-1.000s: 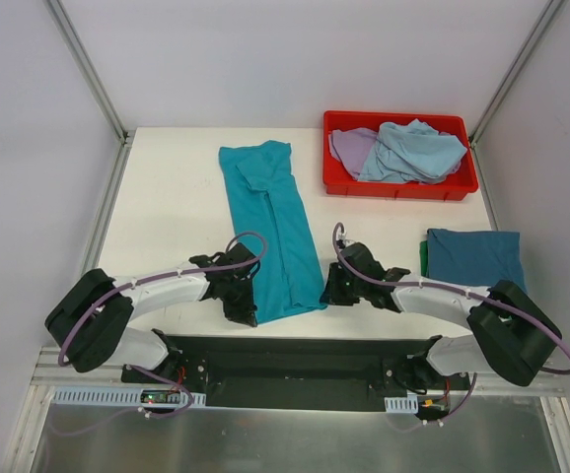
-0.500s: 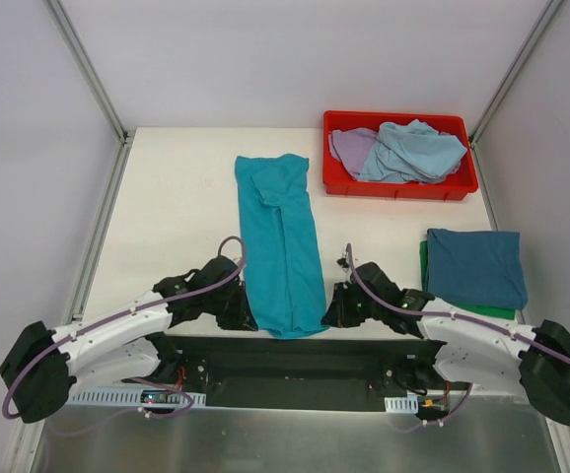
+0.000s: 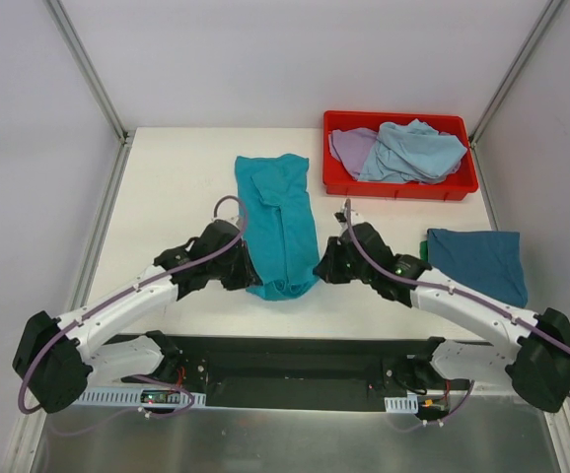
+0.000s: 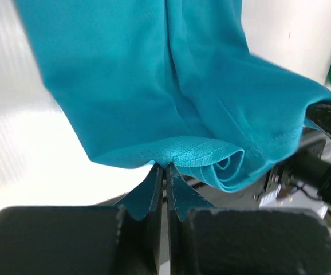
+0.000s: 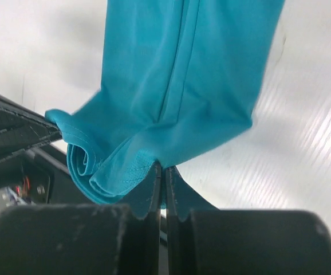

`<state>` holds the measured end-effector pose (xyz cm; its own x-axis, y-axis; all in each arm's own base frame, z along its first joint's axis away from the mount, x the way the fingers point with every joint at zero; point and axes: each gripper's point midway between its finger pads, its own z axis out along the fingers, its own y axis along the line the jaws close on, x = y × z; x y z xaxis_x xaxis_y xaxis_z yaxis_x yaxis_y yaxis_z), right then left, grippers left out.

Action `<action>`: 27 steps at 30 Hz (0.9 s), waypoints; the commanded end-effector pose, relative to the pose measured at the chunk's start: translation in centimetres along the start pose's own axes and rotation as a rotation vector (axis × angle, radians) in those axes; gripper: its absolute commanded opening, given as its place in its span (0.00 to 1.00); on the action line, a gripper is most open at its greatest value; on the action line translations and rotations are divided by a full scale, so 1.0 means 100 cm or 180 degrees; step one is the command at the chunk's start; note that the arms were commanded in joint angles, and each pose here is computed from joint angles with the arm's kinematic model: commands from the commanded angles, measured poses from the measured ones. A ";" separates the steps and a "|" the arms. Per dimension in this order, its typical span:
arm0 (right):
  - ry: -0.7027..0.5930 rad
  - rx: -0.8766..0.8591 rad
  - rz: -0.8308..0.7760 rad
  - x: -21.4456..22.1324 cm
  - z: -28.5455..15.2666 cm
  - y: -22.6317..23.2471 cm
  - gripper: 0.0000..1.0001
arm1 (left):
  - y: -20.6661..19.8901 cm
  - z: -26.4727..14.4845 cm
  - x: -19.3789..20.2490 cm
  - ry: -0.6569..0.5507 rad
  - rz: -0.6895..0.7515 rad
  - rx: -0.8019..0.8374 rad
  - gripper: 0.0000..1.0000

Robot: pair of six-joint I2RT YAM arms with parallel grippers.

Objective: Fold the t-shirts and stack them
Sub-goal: Grab the bottom of the folded rectangular tshirt with both arms, then fold the folded rectangular tshirt in 1/3 of the way

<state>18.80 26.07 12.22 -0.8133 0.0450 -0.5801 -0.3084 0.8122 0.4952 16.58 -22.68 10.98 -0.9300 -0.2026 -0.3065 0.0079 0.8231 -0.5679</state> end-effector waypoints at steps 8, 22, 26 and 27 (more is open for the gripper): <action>-0.0381 0.0234 -0.0133 -0.106 0.029 0.006 0.00 | -0.004 -0.005 -0.109 -0.0771 0.0188 -0.0342 0.00; -0.0419 0.0338 0.0052 -0.166 0.073 -0.007 0.00 | 0.008 0.007 -0.184 -0.0982 0.0202 -0.0621 0.00; -0.0473 0.0438 0.0078 -0.178 0.084 -0.017 0.00 | 0.013 0.016 -0.202 -0.0971 0.0213 -0.0670 0.00; -0.0473 0.0462 0.0097 -0.179 0.088 -0.021 0.01 | 0.016 0.019 -0.206 -0.0958 0.0220 -0.0688 0.00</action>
<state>36.01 28.45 14.48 -0.7713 0.1245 -0.6242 -0.1957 0.8868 0.4187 33.98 -18.41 13.85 -0.8010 -0.2893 -0.5241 -0.0798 0.9193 -0.3855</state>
